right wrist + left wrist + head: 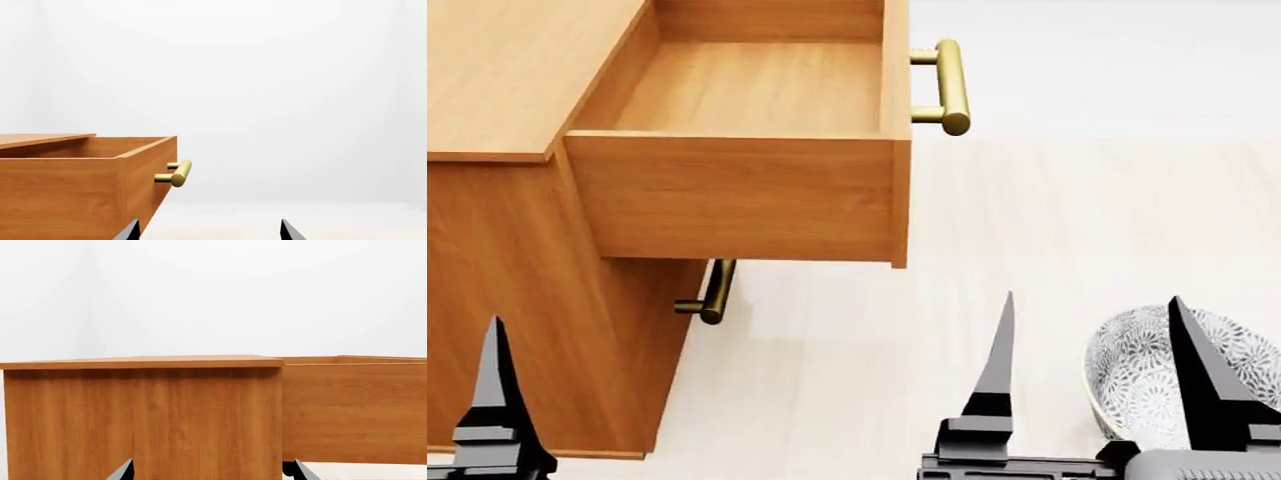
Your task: Put the ketchup in the top drawer of the cabinet.
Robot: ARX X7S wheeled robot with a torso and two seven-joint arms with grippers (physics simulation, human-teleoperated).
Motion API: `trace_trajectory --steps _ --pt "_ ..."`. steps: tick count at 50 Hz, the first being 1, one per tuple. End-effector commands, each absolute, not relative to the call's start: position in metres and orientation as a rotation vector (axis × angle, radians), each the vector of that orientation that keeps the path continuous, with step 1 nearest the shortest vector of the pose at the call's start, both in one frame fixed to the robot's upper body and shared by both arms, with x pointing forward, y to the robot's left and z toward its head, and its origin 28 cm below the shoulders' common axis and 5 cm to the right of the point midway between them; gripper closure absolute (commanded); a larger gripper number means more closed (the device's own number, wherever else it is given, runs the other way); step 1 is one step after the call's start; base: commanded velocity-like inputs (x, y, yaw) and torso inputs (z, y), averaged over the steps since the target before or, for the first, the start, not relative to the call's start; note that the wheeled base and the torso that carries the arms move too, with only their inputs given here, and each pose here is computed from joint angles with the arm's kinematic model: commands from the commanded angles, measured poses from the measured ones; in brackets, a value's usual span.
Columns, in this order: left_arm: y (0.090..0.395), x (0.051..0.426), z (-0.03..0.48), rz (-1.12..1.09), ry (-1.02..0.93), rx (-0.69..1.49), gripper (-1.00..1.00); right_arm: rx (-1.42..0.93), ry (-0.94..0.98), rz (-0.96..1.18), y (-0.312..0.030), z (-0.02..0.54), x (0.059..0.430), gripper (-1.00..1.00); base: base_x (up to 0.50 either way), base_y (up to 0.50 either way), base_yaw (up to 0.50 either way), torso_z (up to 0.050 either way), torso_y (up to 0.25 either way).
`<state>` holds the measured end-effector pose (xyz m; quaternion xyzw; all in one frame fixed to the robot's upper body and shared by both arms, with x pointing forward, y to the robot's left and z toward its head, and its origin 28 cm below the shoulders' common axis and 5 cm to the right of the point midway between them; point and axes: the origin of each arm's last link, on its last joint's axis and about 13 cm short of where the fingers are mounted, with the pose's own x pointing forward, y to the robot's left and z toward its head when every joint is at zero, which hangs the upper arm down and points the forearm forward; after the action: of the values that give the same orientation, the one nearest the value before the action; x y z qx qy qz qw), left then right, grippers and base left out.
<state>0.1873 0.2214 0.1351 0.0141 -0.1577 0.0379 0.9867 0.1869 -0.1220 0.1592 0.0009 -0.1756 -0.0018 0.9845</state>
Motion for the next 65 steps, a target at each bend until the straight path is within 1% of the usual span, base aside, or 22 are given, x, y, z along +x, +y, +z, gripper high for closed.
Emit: trace_trajectory --steps 1,8,13,25,28,32,35,45,55,65 --pt "0.221 0.187 0.133 0.078 -0.311 0.030 -1.00 -0.073 -0.389 -0.055 -0.149 0.167 0.179 -1.00 0.00 0.00 0.00 0.000 0.000" --pt "0.220 0.188 0.131 0.078 -0.309 0.029 -1.00 -0.123 -0.407 -0.105 -0.175 0.175 0.175 -1.00 0.00 0.00 0.00 0.000 0.000" --pt "0.220 0.188 0.132 0.081 -0.310 0.027 -1.00 -0.113 -0.406 -0.121 -0.191 0.174 0.174 -1.00 0.00 0.00 0.00 0.000 0.000" --pt "0.218 0.188 0.132 0.078 -0.312 0.027 -1.00 -0.062 -0.365 -0.110 -0.230 0.172 0.178 -1.00 0.00 0.00 0.00 0.000 0.000" --pt "0.218 0.187 0.131 0.081 -0.310 0.028 -1.00 -0.099 -0.353 -0.099 -0.237 0.170 0.179 -1.00 0.00 0.00 0.00 0.000 0.000" --pt "0.218 0.187 0.130 0.085 -0.306 0.029 -1.00 -0.093 -0.343 -0.079 -0.245 0.168 0.176 -1.00 0.00 0.00 0.00 0.000 0.000" --pt "0.218 0.188 0.127 0.084 -0.299 0.030 -1.00 -0.067 -0.333 -0.038 -0.250 0.166 0.170 -1.00 0.00 0.00 0.00 0.000 0.000" --pt "0.218 0.188 0.127 0.088 -0.299 0.027 -1.00 -0.076 -0.310 -0.004 -0.264 0.162 0.138 -1.00 0.00 0.00 0.00 0.000 0.000" --pt "0.217 0.193 0.124 0.092 -0.288 0.033 -1.00 -0.075 -0.286 -0.061 -0.278 0.155 0.102 -1.00 0.00 0.00 0.00 0.000 0.000" --pt "0.217 0.195 0.123 0.094 -0.283 0.033 -1.00 -0.056 -0.293 -0.115 -0.281 0.141 0.071 -1.00 0.00 0.00 0.00 0.000 0.000"
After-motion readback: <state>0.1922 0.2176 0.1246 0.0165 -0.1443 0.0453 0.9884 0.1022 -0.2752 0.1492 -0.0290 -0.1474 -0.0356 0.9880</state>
